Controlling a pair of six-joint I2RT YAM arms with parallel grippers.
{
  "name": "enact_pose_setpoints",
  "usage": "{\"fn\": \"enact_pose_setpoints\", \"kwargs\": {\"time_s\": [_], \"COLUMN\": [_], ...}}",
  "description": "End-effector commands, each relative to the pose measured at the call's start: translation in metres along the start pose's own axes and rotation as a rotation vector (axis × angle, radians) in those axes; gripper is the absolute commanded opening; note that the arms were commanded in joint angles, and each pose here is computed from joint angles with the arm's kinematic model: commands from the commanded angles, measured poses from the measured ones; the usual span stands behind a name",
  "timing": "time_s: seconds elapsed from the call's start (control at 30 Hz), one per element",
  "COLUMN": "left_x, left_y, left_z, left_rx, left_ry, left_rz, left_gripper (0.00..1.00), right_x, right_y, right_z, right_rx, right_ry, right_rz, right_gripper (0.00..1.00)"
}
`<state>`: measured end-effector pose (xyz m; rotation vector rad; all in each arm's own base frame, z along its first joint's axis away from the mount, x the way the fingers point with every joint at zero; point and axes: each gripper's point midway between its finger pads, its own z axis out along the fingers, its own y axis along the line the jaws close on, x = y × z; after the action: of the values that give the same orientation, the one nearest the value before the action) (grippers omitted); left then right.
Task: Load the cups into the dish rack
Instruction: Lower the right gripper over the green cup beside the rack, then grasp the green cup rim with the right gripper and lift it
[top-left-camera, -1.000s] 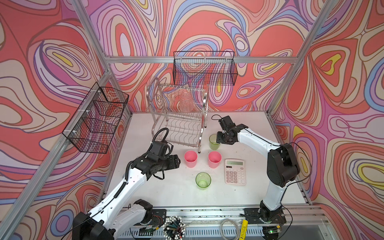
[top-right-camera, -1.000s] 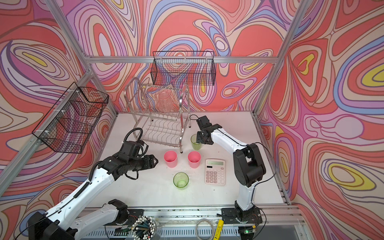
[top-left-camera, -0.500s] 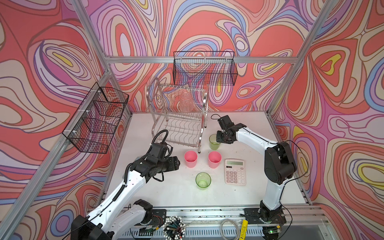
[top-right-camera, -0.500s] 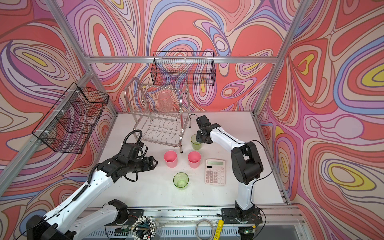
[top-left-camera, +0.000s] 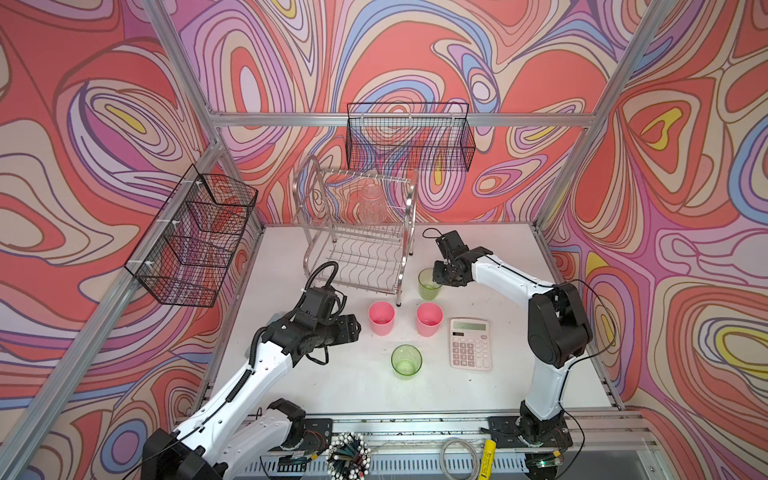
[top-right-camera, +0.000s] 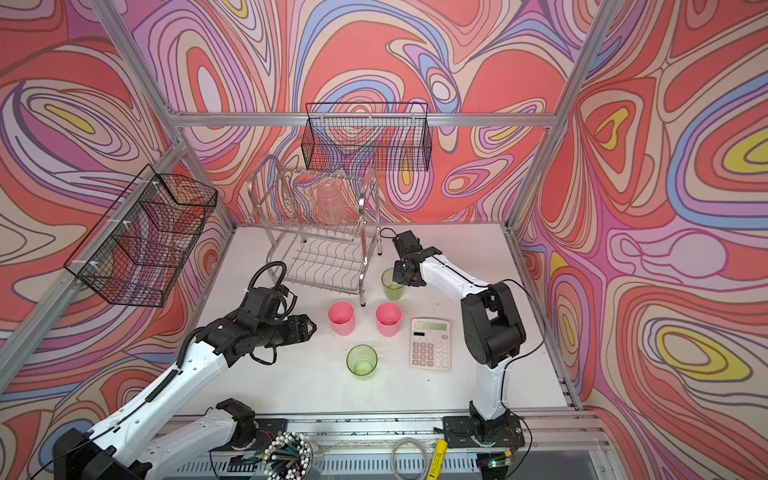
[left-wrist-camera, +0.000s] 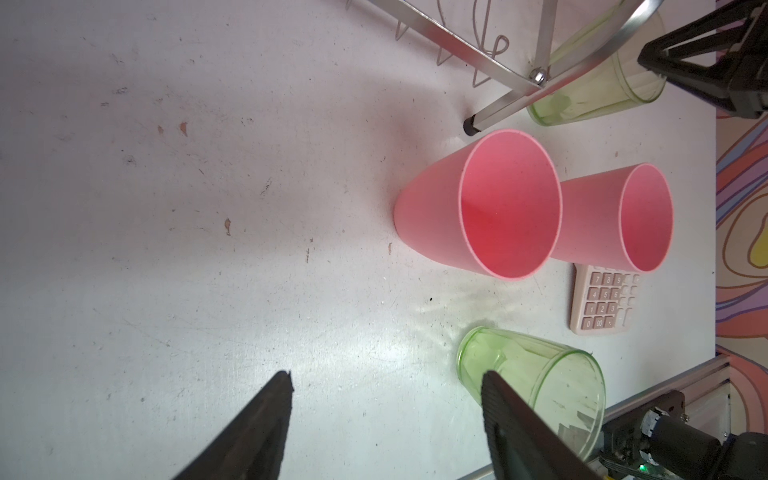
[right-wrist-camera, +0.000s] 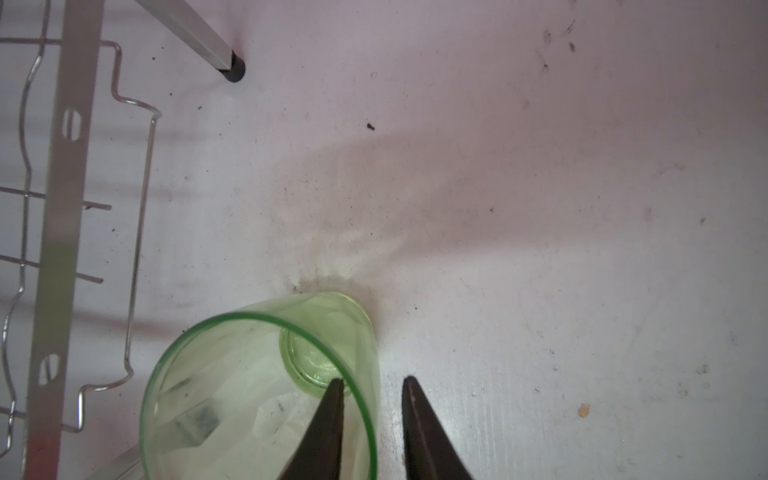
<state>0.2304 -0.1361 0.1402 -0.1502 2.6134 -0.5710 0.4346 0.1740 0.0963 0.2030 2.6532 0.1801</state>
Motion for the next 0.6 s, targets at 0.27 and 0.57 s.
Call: {"fn": "enact_pose_setpoints", "kwargs": {"time_s": [0.27,0.57], "left_x": [0.0000,-0.0014], "left_y": [-0.0013,-0.0038], "left_z": [0.0037,0.0043], "left_rx": [-0.007,-0.009], "left_ry": [-0.012,-0.013], "left_rz": [0.000,0.006], "left_gripper": [0.75,0.75], "right_x": [0.0041,0.0079], "right_y": [-0.0044,-0.0071], "right_z": [0.0108,0.0103], "right_rx": [0.013,0.015], "right_ry": [0.006,0.007], "right_rz": [0.004,0.001], "right_gripper": [0.15,0.13]}}
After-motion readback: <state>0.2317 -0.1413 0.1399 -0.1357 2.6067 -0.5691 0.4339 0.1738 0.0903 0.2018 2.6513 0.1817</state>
